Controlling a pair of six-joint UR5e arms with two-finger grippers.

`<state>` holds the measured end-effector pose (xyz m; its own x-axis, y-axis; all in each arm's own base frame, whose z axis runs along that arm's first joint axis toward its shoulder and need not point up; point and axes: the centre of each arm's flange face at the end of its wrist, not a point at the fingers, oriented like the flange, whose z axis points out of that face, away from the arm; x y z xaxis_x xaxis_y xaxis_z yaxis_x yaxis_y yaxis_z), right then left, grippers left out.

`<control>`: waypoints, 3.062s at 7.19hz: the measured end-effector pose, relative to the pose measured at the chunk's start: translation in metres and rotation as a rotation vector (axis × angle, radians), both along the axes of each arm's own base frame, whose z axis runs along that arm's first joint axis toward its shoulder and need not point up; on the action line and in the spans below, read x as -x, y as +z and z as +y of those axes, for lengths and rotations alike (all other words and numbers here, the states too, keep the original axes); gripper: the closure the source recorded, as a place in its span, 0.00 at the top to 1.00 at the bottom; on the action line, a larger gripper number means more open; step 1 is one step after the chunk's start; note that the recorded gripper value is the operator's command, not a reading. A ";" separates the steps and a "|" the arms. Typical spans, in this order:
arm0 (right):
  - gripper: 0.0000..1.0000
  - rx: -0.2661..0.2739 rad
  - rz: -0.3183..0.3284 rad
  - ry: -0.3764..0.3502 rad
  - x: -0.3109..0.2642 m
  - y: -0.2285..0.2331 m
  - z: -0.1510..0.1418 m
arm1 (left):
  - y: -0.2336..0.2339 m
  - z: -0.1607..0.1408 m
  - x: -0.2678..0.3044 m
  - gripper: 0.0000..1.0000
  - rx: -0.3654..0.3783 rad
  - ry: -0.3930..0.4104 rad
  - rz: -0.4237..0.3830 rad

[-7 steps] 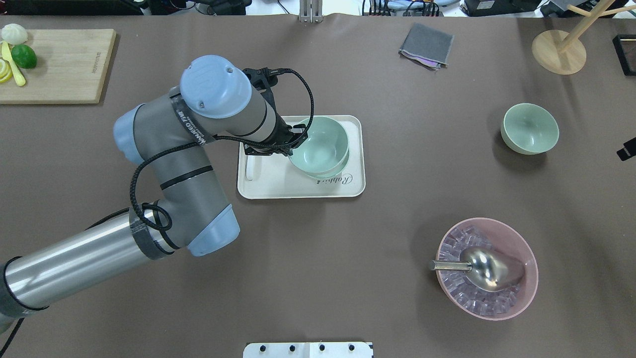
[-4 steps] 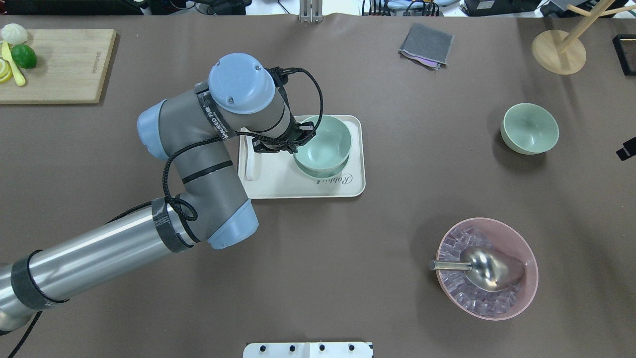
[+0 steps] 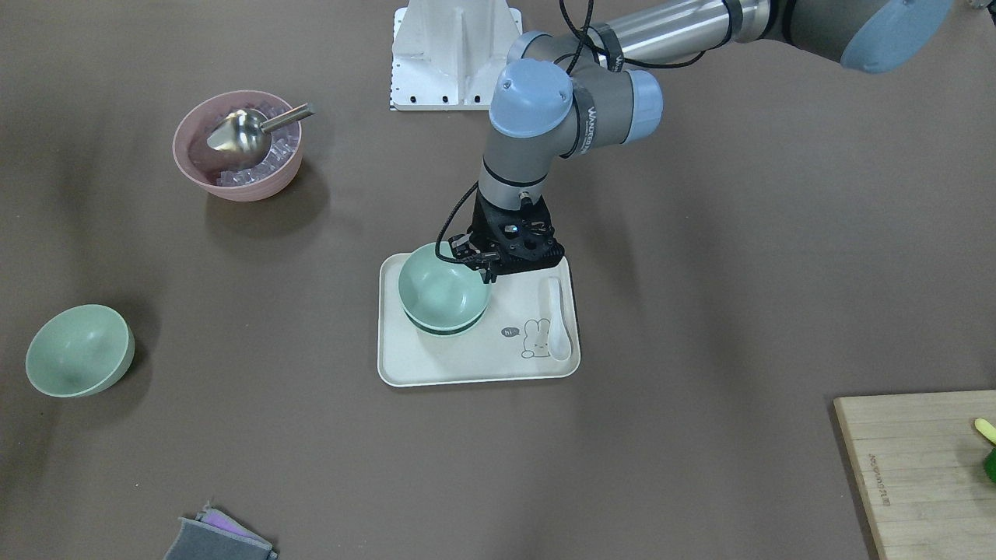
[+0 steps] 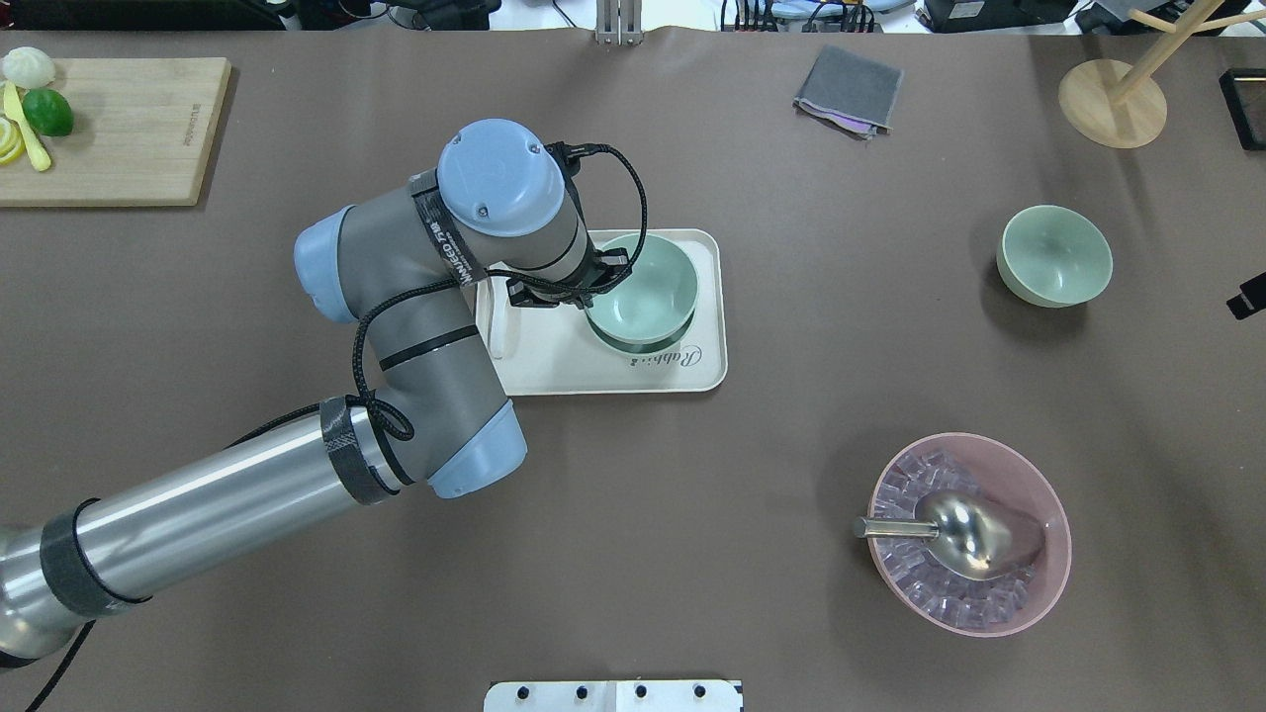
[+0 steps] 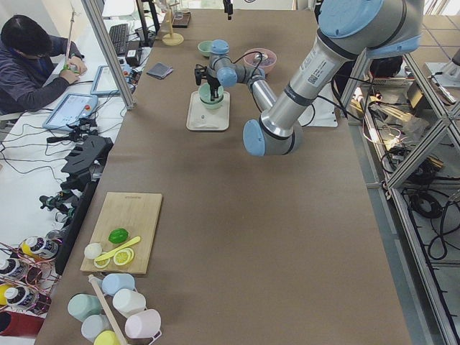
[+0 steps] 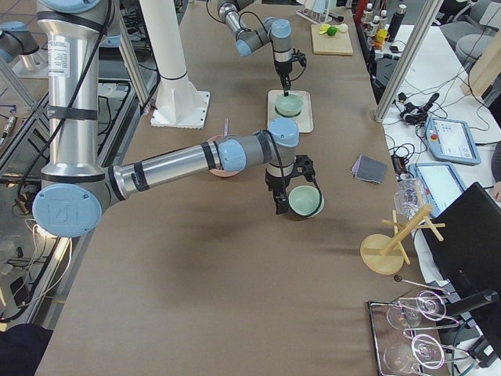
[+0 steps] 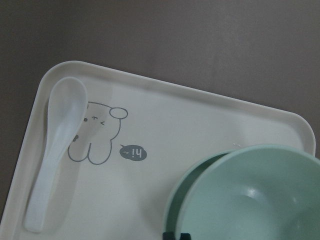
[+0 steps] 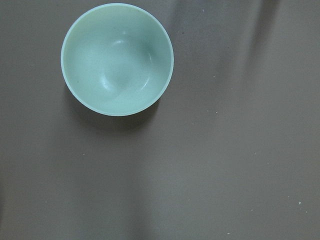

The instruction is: Stack green bowls together

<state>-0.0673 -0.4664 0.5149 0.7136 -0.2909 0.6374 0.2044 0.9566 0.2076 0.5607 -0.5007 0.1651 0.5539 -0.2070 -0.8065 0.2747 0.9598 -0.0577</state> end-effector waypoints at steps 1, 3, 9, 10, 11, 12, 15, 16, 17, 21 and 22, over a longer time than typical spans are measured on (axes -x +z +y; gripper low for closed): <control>1.00 -0.001 0.000 0.000 0.000 0.000 0.000 | 0.001 0.002 -0.003 0.00 -0.002 -0.002 -0.005; 1.00 0.000 0.000 0.000 0.000 0.000 0.000 | 0.004 0.005 -0.009 0.00 -0.003 -0.003 -0.014; 1.00 0.001 0.001 -0.001 0.000 0.001 0.001 | 0.008 0.010 -0.017 0.00 -0.007 -0.017 -0.027; 1.00 0.001 0.001 -0.001 0.000 0.001 0.001 | 0.009 0.010 -0.017 0.00 -0.006 -0.017 -0.029; 1.00 0.001 0.001 -0.001 0.000 0.001 0.001 | 0.011 0.010 -0.018 0.00 -0.005 -0.017 -0.031; 1.00 0.001 0.001 -0.001 0.000 0.001 0.001 | 0.012 0.010 -0.018 0.00 -0.005 -0.016 -0.033; 1.00 0.002 0.001 0.000 0.000 0.001 0.001 | 0.012 0.010 -0.018 0.12 -0.008 -0.015 -0.031; 1.00 0.002 0.001 0.000 0.000 0.001 0.001 | 0.012 0.010 -0.017 0.54 -0.011 -0.012 -0.029; 1.00 0.002 0.001 0.000 0.000 0.001 0.001 | 0.011 0.011 -0.017 0.97 -0.017 -0.008 -0.027; 1.00 0.002 0.000 0.001 0.000 0.000 0.000 | -0.003 0.005 0.013 0.98 -0.090 0.026 -0.001; 1.00 0.000 0.000 0.001 0.001 0.000 -0.002 | 0.006 -0.001 0.043 0.98 -0.106 0.059 0.005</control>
